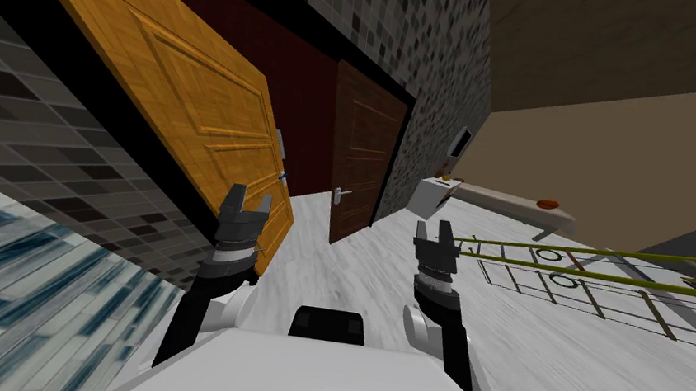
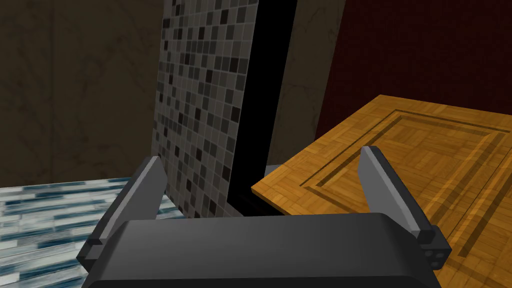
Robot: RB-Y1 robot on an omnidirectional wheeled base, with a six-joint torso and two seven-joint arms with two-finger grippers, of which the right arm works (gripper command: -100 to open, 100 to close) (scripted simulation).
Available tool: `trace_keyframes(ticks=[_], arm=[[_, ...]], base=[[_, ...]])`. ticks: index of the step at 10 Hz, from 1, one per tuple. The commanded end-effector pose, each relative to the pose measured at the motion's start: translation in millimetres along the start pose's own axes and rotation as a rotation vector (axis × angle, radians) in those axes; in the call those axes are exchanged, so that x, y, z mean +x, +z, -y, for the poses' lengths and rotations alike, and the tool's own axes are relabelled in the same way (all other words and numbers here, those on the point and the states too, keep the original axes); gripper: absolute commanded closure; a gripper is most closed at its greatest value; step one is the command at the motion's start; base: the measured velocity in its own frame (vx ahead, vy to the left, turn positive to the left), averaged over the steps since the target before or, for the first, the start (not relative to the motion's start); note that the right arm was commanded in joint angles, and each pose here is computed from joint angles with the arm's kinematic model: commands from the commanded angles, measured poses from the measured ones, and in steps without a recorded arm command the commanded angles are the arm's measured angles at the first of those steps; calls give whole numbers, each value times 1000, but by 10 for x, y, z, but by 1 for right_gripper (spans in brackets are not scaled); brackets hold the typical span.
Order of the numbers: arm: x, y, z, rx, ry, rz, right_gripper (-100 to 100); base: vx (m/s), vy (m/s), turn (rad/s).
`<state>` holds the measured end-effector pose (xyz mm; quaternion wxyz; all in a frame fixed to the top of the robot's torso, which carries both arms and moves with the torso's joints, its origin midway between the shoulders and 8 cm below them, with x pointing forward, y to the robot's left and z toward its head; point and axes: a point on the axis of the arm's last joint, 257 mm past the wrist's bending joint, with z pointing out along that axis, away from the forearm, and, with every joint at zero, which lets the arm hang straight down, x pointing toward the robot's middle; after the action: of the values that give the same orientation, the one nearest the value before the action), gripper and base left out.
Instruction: Push the door open
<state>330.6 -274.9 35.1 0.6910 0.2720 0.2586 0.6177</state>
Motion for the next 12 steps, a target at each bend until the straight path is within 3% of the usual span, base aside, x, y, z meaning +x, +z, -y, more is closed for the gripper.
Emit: trace_keyframes(ticks=[1,12], arm=[[34,-4,129,21,9,-6,-100],[394,-83,1179,203,72,-60,-100]], base=[[113,64,65],[100,-51,77]])
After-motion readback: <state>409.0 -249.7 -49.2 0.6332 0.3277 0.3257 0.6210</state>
